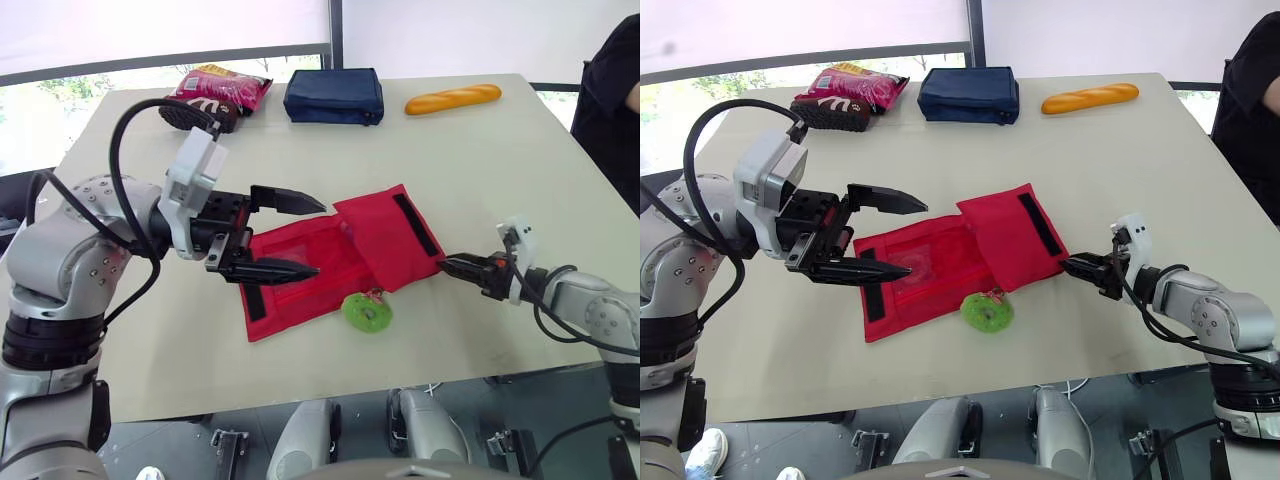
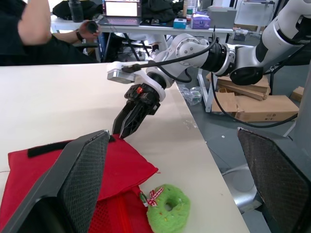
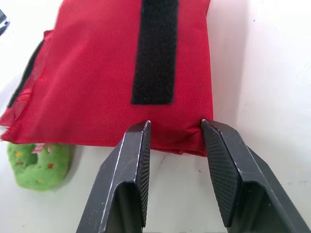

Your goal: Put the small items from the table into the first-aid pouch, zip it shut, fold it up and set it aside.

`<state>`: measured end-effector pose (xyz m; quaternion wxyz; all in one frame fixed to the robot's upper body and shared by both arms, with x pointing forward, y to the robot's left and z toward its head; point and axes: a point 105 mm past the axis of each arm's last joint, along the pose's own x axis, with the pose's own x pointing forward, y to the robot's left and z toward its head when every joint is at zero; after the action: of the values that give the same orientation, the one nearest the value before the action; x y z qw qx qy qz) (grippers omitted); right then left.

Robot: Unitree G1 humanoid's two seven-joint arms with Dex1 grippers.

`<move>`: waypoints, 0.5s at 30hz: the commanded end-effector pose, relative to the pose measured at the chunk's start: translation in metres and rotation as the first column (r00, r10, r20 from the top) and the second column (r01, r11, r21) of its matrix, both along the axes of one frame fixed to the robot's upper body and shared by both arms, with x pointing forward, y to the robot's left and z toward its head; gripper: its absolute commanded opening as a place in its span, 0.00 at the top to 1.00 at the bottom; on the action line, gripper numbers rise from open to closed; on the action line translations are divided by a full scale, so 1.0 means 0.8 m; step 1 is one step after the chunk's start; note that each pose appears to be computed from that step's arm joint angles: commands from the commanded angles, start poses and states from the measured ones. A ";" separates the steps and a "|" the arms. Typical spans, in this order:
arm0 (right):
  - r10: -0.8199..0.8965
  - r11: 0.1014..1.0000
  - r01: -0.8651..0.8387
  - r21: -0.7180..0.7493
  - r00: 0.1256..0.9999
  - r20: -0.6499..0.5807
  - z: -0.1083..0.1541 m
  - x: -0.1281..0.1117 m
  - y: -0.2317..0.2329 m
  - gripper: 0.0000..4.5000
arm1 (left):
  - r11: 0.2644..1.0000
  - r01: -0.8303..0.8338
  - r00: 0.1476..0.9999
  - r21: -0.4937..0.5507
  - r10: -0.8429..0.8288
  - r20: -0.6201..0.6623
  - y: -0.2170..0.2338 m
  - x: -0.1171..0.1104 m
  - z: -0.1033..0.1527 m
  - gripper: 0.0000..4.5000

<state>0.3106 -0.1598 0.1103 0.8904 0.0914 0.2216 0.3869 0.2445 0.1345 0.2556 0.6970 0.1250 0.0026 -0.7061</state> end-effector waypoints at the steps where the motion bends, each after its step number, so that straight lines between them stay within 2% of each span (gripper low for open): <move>1: 0.013 1.000 -0.010 -0.028 0.996 0.086 0.014 0.011 0.001 0.61 | 1.000 0.013 0.999 0.003 -0.013 0.049 -0.001 -0.006 0.014 0.00; 2: 0.009 1.000 -0.006 -0.029 0.995 0.094 0.016 0.013 -0.001 0.61 | 1.000 0.013 0.999 0.004 -0.013 0.050 -0.001 -0.006 0.014 0.00; 3: 0.005 1.000 -0.002 -0.028 0.995 0.099 0.017 0.015 -0.003 0.50 | 1.000 0.013 0.999 0.004 -0.013 0.050 -0.001 -0.006 0.014 0.00; 4: 0.008 1.000 -0.006 -0.022 0.995 0.098 0.019 0.015 -0.005 0.47 | 1.000 0.013 0.999 0.004 -0.014 0.050 -0.001 -0.006 0.014 0.00; 8: 0.032 0.999 -0.030 -0.029 0.996 0.081 0.019 0.013 -0.003 0.05 | 1.000 0.014 0.999 0.002 -0.014 0.050 -0.001 -0.005 0.014 0.00; 11: 0.063 0.998 -0.063 0.004 0.997 0.055 0.015 0.010 0.008 0.05 | 1.000 0.017 0.998 0.002 -0.017 0.052 -0.001 -0.005 0.014 0.00; 13: 0.047 0.998 -0.049 0.027 0.997 0.057 0.015 0.013 0.011 0.15 | 1.000 0.017 0.998 0.002 -0.017 0.055 -0.001 -0.005 0.015 0.00; 15: 0.044 0.997 -0.047 0.053 0.997 0.063 0.018 0.014 0.012 0.30 | 1.000 0.016 0.998 0.003 -0.016 0.057 -0.001 -0.004 0.016 0.00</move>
<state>0.3190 -0.1497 0.1103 0.8822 0.0948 0.2102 0.4106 0.2445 0.1335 0.2589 0.6952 0.1294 -0.0008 -0.7071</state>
